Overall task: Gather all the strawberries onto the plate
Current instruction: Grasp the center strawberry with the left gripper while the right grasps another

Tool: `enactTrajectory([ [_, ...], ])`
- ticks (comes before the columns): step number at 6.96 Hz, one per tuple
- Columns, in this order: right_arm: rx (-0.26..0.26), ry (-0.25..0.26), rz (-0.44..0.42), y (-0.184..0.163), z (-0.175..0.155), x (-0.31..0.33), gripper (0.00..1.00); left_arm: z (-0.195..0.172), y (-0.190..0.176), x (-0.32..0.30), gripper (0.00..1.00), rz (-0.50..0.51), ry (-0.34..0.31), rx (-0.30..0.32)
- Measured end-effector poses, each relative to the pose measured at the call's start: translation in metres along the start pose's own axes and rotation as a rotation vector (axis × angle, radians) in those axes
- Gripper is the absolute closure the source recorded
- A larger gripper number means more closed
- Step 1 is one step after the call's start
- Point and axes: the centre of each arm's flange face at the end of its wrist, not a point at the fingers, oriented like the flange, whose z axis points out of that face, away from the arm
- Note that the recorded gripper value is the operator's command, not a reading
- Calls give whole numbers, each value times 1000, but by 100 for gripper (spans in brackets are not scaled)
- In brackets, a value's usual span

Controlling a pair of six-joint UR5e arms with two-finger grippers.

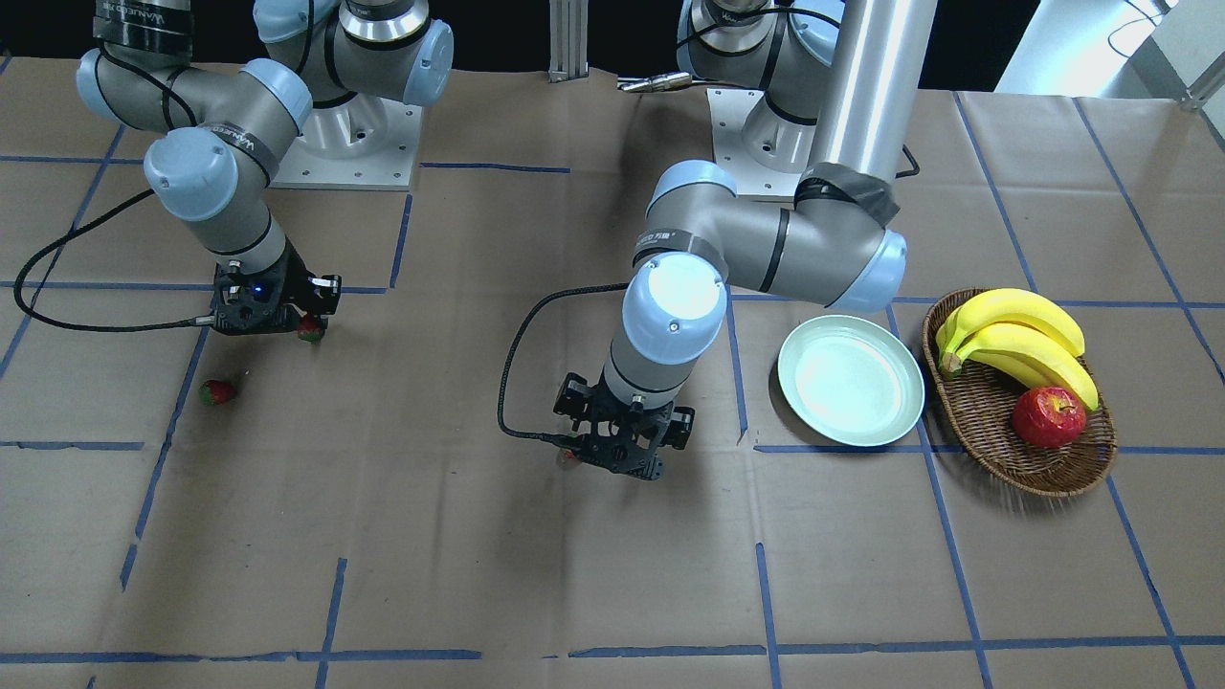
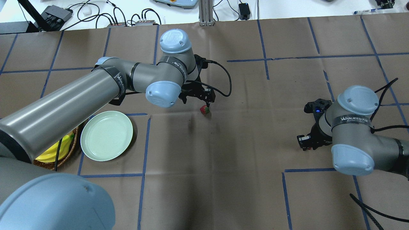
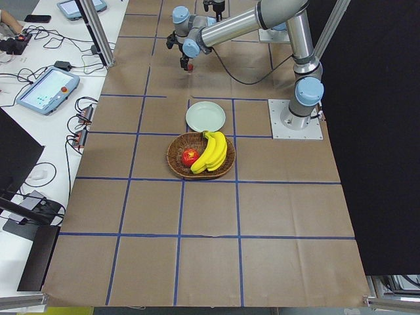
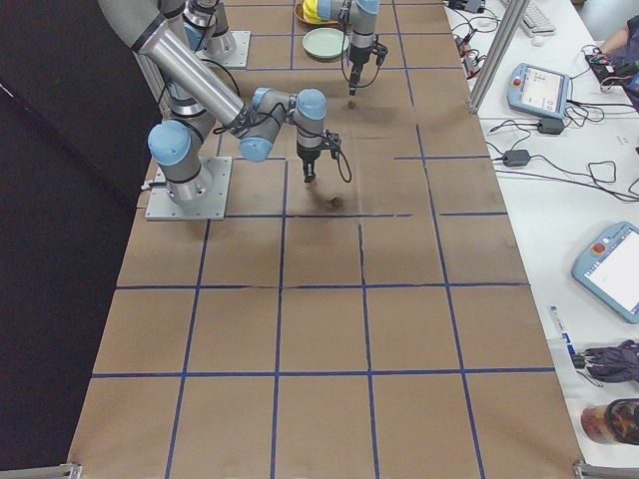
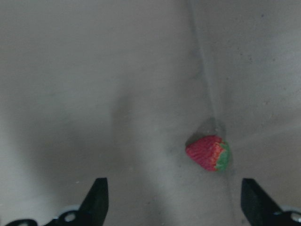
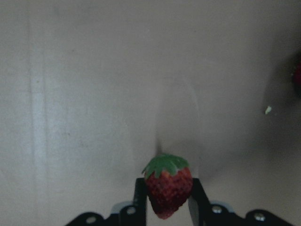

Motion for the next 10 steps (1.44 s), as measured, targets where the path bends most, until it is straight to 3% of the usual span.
enactTrajectory([
  [3, 50, 22, 4, -29, -30, 11, 80, 20, -1, 9, 23, -25, 50, -28],
  [6, 24, 12, 2, -77, -70, 26, 80, 20, -4, 8, 27, -32, 79, -26],
  [7, 11, 8, 6, -94, -81, 31, 80, 19, -6, 8, 17, -34, 89, -24],
  [9, 1, 5, 23, -127, -88, 20, 80, 25, -7, 7, 22, -37, 93, -34],
  [10, 3, 8, 28, -143, -88, 8, 80, 32, -7, 6, 55, -39, 93, -44],
])
